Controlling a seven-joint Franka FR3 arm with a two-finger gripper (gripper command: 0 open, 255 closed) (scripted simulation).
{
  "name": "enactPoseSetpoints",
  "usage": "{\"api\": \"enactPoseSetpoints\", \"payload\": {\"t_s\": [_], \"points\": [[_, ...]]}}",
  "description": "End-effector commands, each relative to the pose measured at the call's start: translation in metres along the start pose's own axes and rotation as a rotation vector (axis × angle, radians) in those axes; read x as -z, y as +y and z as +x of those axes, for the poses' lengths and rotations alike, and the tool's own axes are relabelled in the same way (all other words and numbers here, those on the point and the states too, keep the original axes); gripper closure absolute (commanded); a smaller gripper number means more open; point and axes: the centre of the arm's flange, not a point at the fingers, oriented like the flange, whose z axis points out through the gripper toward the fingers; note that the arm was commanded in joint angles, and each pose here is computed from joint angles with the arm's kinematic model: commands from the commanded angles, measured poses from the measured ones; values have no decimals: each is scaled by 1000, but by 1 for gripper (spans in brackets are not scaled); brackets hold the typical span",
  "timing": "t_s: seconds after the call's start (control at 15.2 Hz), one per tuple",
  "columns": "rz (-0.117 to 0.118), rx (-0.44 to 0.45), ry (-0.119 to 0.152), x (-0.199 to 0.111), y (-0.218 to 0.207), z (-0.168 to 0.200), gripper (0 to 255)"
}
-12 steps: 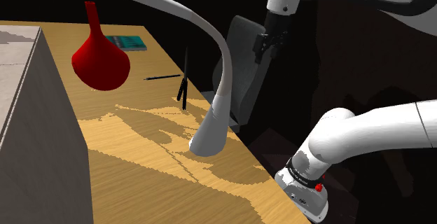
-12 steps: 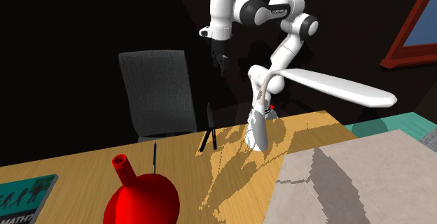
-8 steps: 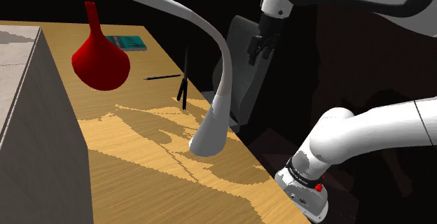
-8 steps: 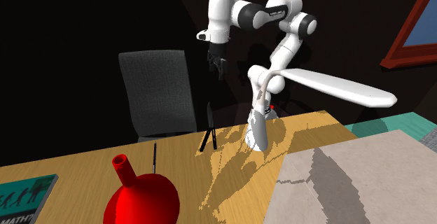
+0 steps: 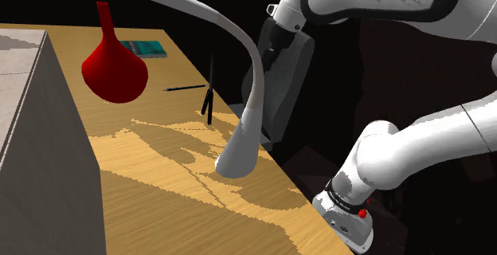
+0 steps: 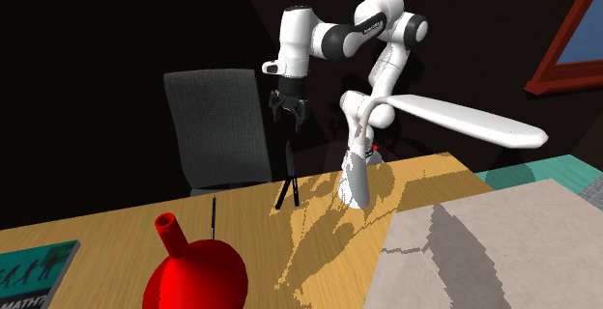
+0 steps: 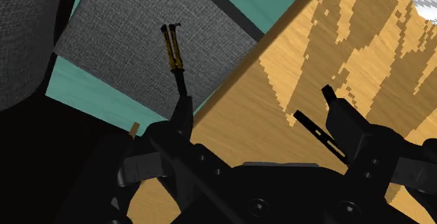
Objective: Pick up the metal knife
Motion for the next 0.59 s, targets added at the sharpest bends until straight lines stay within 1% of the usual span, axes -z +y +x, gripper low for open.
{"api": "enactPoseSetpoints", "payload": {"t_s": [0.0, 0.53], "points": [[31, 100, 50, -11, -6, 16, 0], [160, 481, 232, -44, -53, 66, 0]]}}
